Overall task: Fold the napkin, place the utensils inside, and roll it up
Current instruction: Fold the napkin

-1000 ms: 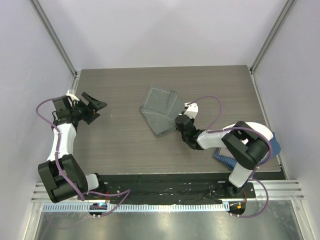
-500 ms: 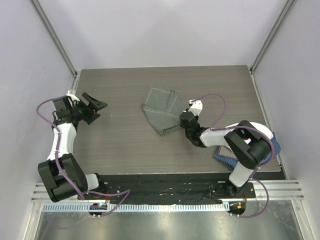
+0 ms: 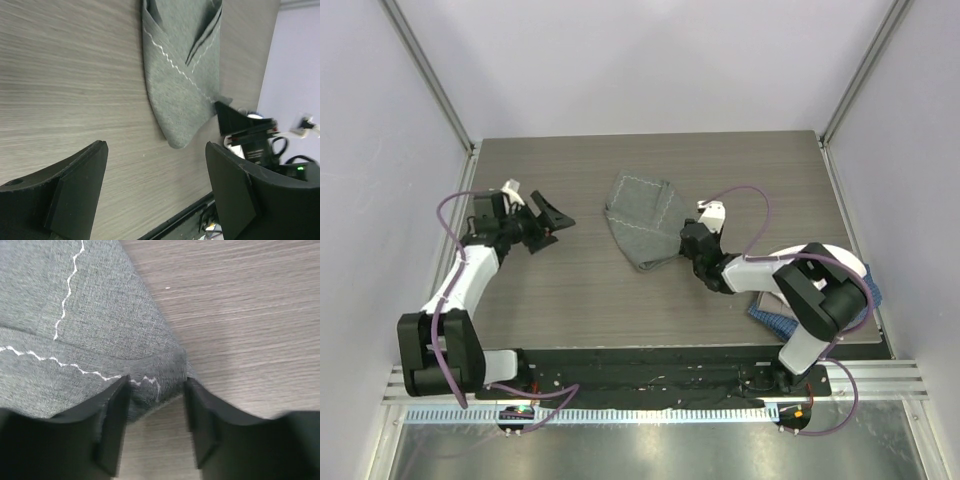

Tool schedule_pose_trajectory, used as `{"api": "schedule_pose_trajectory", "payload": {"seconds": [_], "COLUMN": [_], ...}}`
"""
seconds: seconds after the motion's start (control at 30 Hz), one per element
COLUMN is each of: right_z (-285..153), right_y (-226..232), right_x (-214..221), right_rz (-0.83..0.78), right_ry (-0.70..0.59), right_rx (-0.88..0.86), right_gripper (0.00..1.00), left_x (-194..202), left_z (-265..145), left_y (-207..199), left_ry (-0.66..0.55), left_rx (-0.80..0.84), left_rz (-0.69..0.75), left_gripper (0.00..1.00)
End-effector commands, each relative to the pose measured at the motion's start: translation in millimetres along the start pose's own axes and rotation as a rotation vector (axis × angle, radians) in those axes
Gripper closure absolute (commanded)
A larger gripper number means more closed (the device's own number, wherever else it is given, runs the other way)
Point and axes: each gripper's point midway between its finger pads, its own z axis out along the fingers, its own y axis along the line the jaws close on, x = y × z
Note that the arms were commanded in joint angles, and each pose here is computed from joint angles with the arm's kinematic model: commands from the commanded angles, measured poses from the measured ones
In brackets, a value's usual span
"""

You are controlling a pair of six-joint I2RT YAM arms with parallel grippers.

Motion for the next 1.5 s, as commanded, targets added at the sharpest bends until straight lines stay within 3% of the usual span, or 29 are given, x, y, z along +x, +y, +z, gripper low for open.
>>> {"api": "schedule_pose_trajectory", "payload": {"seconds": [0.0,0.13,0.27,0.43,0.77,0.93,1.1,1.23,1.37,1.47], "right_z": [-19,-25,-12,1,19,22,26,23,14,0], "right_y": [5,12,15,13,9,9,3,-1,-5,-3], "right_x": [-45,-59,-50,-34,-11,-2,7,13,25,32], "right_rz": [0.031,0.007,-0.033,-0.065,-0.044,-0.045,-0.052,-0.054,-0.017,0.015], "right_ry": [-0.066,-0.029,0.084,0.222,0.327,0.362,0.385,0.409,0.462,0.487], "right_rx": [-0.053,-0.171,-0.271,-0.340,-0.406,-0.419,-0.388,-0.375,-0.355,-0.345], "right_gripper": [0.37,0.26,0.23,0.21,0.23,0.41,0.48,0.61,0.89,0.95], "left_x": [17,37,50,60,68,66,66,71,78,81], "left_z": [24,47,68,80,84,84,85,87,86,84], "left_y": [-9,-9,-14,-19,-9,-10,-10,-5,1,5], "left_ry": [-0.002,0.035,0.086,0.119,0.141,0.140,0.143,0.157,0.173,0.172], "left_rx": [0.010,0.023,0.023,0.037,0.017,0.020,0.019,0.008,0.002,0.001], "left_rz": [0.007,-0.030,-0.013,-0.017,-0.022,-0.019,-0.015,-0.019,-0.022,-0.020], "left_gripper": [0.16,0.16,0.18,0.19,0.19,0.20,0.20,0.20,0.20,0.20]}}
